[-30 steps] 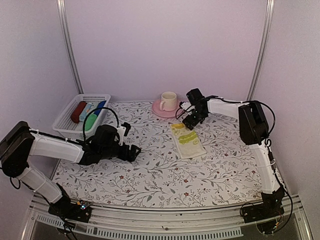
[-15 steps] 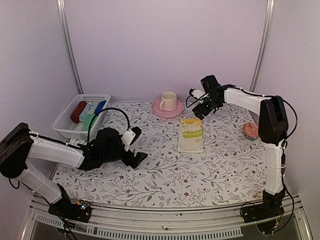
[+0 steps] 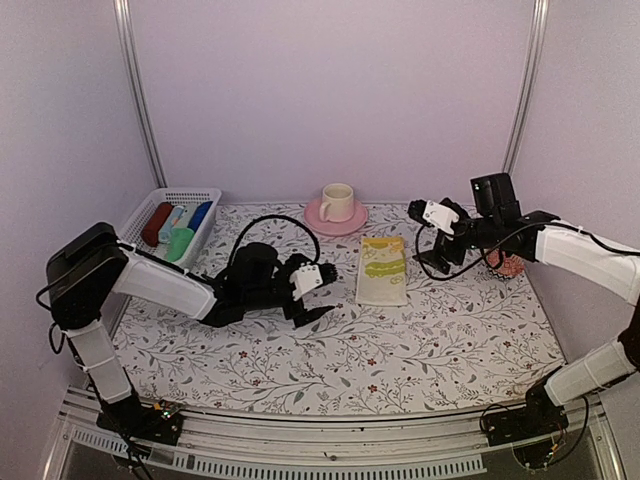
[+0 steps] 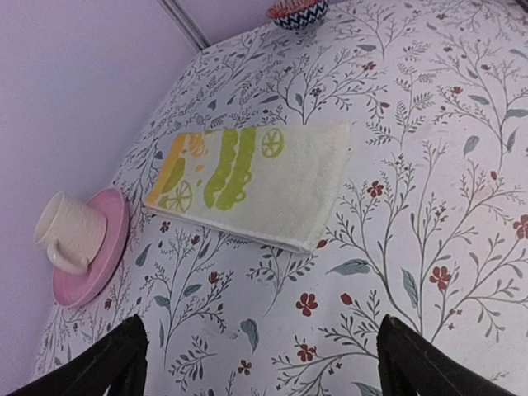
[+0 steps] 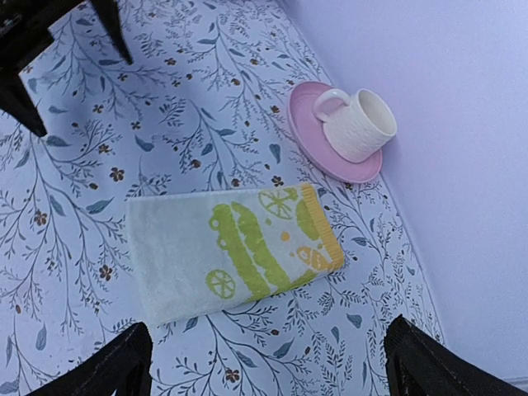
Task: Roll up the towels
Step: Roll the towel at the center of the board.
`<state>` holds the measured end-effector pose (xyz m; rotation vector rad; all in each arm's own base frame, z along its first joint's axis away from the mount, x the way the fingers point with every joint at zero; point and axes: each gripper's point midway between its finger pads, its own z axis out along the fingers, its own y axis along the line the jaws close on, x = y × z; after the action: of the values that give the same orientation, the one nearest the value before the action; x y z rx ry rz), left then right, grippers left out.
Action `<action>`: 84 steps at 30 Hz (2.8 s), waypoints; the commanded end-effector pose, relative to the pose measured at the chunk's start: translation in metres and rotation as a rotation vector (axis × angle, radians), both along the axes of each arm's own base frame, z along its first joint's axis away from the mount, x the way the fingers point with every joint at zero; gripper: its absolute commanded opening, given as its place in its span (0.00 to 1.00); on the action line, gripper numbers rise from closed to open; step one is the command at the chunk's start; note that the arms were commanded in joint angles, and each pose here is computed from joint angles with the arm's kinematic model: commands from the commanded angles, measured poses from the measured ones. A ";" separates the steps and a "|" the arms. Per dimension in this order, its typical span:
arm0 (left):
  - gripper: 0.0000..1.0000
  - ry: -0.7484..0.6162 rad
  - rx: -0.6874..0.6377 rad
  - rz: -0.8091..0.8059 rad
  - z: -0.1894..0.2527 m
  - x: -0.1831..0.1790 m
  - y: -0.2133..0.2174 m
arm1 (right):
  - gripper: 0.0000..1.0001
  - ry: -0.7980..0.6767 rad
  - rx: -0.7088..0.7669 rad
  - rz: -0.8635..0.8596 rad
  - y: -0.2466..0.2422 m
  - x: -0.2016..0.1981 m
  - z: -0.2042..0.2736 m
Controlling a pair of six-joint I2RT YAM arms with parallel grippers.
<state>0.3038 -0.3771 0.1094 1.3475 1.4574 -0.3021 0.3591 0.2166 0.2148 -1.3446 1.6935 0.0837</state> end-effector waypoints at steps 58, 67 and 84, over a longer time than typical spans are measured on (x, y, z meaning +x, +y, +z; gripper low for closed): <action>0.00 0.147 0.489 -0.221 -0.107 -0.004 -0.077 | 0.99 -0.162 -0.067 0.552 0.009 -0.101 -0.084; 0.05 0.330 0.363 -0.226 -0.088 -0.020 -0.070 | 1.00 -0.106 -0.045 0.655 0.013 -0.121 -0.122; 0.08 0.556 0.208 -0.306 -0.062 -0.016 -0.084 | 0.86 -0.036 -0.097 0.548 0.033 -0.097 -0.149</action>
<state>0.2916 -0.4603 0.0470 1.7511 1.7309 -0.7065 0.2536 0.2391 0.0620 -1.8587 1.2856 0.3493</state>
